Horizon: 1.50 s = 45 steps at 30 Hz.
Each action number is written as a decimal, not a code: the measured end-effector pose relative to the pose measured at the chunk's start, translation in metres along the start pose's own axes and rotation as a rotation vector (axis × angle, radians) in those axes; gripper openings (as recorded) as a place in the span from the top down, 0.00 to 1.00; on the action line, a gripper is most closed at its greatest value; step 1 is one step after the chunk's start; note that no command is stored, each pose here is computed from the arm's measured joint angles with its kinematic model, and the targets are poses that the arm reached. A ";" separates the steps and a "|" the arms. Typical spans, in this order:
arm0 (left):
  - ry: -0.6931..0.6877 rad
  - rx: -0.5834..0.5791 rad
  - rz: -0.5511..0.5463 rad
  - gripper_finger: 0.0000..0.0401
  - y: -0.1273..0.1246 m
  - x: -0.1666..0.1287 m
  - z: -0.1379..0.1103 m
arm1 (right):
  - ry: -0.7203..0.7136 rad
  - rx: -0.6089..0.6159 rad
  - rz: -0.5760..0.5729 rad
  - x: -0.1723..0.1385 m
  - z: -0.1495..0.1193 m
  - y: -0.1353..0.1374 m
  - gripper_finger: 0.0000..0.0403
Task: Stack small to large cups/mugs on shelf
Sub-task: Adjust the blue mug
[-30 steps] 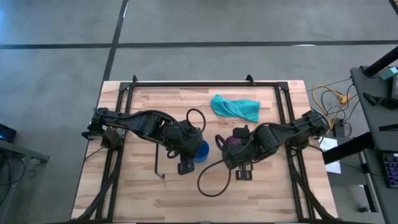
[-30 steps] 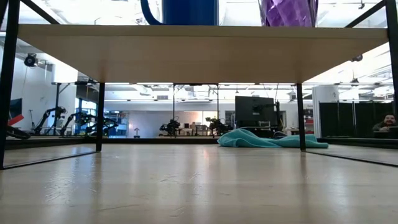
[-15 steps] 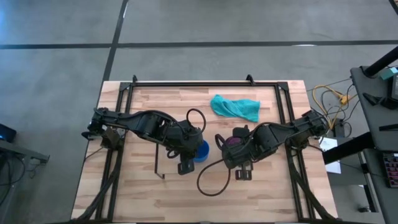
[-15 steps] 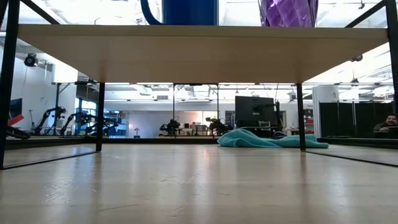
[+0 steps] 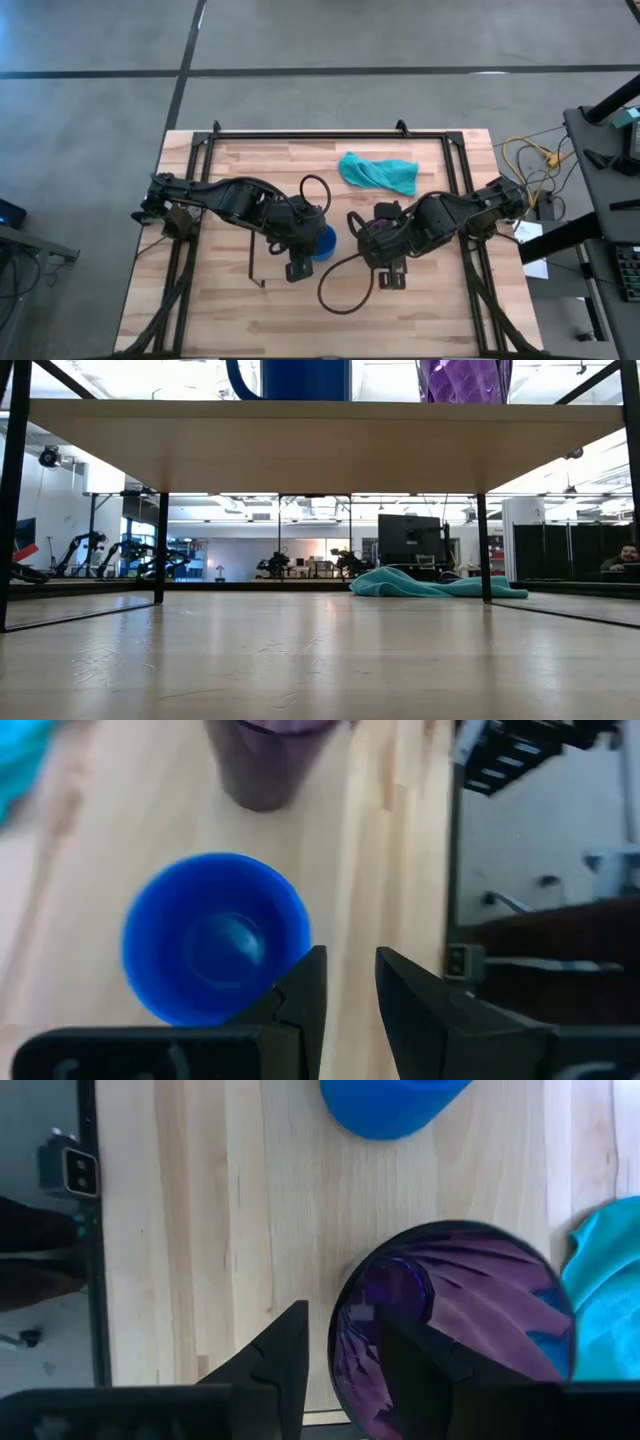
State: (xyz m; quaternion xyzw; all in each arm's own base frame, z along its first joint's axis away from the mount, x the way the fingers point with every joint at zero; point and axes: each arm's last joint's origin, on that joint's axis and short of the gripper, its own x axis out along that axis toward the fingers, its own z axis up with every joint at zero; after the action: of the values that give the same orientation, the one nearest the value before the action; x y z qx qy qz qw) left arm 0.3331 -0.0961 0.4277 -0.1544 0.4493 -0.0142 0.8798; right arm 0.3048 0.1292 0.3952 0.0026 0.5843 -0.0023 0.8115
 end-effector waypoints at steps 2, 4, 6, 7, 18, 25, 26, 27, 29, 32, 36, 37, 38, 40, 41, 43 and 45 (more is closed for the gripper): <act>0.017 -0.007 -0.033 0.81 -0.002 0.000 -0.001 | -0.018 0.003 0.008 -0.005 0.001 0.000 0.73; 0.024 -0.017 -0.045 0.81 -0.005 0.000 -0.003 | -0.038 0.005 0.016 -0.010 0.002 -0.001 0.73; 0.028 -0.010 -0.052 0.81 -0.008 0.000 -0.004 | -0.061 0.004 0.025 -0.016 0.003 -0.001 0.73; 0.030 -0.007 -0.055 0.81 -0.010 0.000 -0.005 | -0.074 -0.003 0.029 -0.019 0.003 -0.001 0.73; 0.061 -0.085 -0.035 0.81 -0.026 0.009 -0.018 | -0.410 -0.234 0.060 -0.037 0.032 0.000 0.72; 0.031 -0.154 0.085 0.81 -0.040 0.028 -0.028 | -0.418 -0.233 0.034 -0.030 0.040 -0.010 0.72; 0.024 -0.164 0.099 0.81 -0.042 0.030 -0.028 | -0.417 -0.231 0.032 -0.030 0.041 -0.011 0.72; 0.022 -0.174 0.112 0.81 -0.043 0.033 -0.029 | -0.418 -0.228 0.030 -0.030 0.041 -0.012 0.72; 0.017 -0.195 0.141 0.81 -0.045 0.038 -0.032 | -0.418 -0.224 0.028 -0.029 0.042 -0.014 0.72; 0.033 -0.225 0.180 0.81 -0.046 0.048 -0.038 | -0.418 -0.221 0.026 -0.029 0.042 -0.015 0.72; 0.069 -0.279 0.232 0.81 -0.043 0.062 -0.048 | -0.417 -0.222 0.026 -0.029 0.042 -0.015 0.72; 0.071 -0.287 0.248 0.81 -0.043 0.065 -0.051 | -0.417 -0.222 0.027 -0.029 0.042 -0.015 0.72; 0.076 -0.290 0.259 0.81 -0.042 0.068 -0.053 | -0.417 -0.222 0.027 -0.029 0.042 -0.015 0.72; 0.067 -0.302 0.280 0.81 -0.041 0.069 -0.054 | -0.417 -0.225 0.027 -0.029 0.042 -0.015 0.72; 0.062 -0.300 0.283 0.81 -0.042 0.069 -0.054 | -0.417 -0.225 0.026 -0.029 0.042 -0.015 0.72; 0.045 -0.298 0.292 0.82 -0.042 0.068 -0.054 | -0.417 -0.229 0.026 -0.029 0.042 -0.015 0.72; 0.031 -0.297 0.300 0.82 -0.042 0.068 -0.053 | -0.416 -0.232 0.025 -0.029 0.042 -0.015 0.72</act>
State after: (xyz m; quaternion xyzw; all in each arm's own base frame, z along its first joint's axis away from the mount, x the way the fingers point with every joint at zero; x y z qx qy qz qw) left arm 0.3361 -0.1611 0.3575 -0.2137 0.4779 0.1809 0.8326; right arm 0.3351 0.1141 0.4360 -0.0838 0.4009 0.0743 0.9093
